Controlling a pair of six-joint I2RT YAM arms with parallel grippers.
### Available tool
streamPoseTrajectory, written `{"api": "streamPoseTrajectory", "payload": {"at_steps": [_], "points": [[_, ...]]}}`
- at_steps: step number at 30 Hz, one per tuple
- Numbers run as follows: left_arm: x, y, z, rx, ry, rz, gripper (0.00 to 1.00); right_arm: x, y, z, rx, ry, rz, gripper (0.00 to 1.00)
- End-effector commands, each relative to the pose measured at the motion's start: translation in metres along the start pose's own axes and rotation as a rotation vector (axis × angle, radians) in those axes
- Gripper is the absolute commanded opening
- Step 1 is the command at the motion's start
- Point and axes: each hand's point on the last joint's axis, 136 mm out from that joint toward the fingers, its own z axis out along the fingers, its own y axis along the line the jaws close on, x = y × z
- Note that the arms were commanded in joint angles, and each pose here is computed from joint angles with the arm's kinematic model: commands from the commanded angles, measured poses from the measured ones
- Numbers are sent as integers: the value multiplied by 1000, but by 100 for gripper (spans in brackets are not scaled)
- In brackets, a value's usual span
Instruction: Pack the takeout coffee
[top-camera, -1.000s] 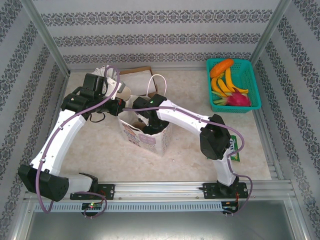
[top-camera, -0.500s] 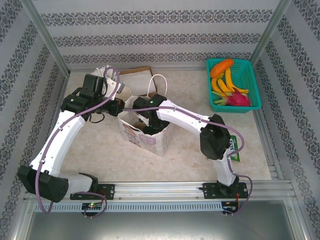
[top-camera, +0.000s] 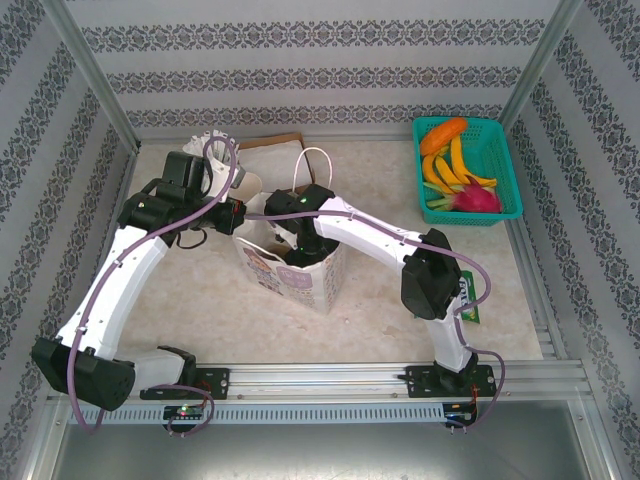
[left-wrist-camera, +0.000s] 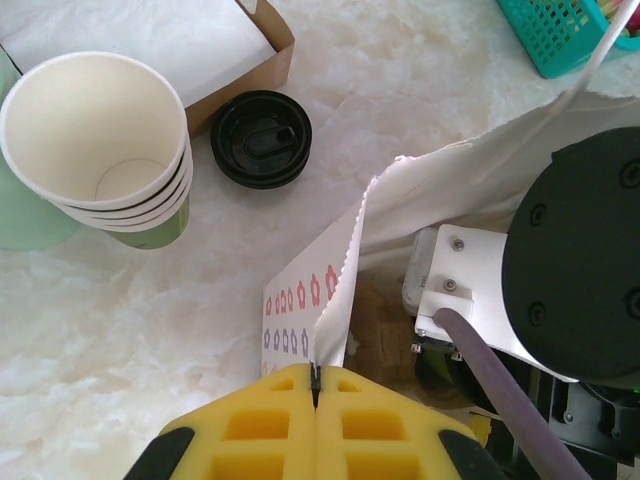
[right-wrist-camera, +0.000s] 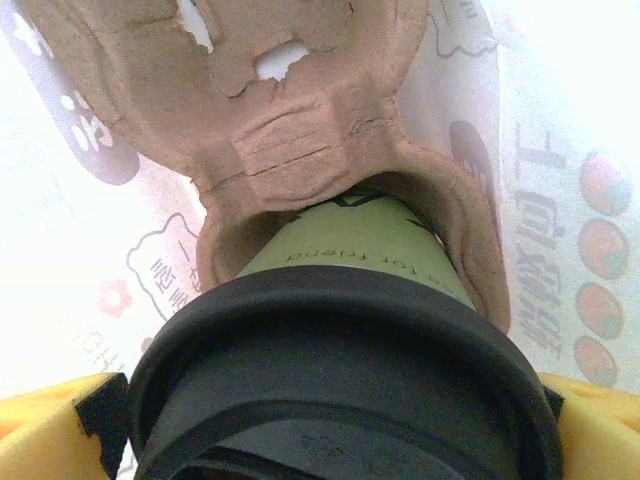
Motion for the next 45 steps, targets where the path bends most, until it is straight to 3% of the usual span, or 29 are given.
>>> {"api": "streamPoseTrajectory", "payload": {"at_steps": [1, 6, 30, 45], "points": [[0, -6, -1, 21, -15, -2, 0, 3, -2, -21, -8, -21, 8, 98], [0, -21, -3, 108, -20, 7, 0, 7, -3, -35, -10, 8, 75, 98], [-3, -11, -3, 49, -31, 3, 0, 1, 5, -127, -52, -205, 65, 98], [-4, -9, -1, 40, -36, -13, 0, 0, 14, -211, -151, -678, 26, 98]]}}
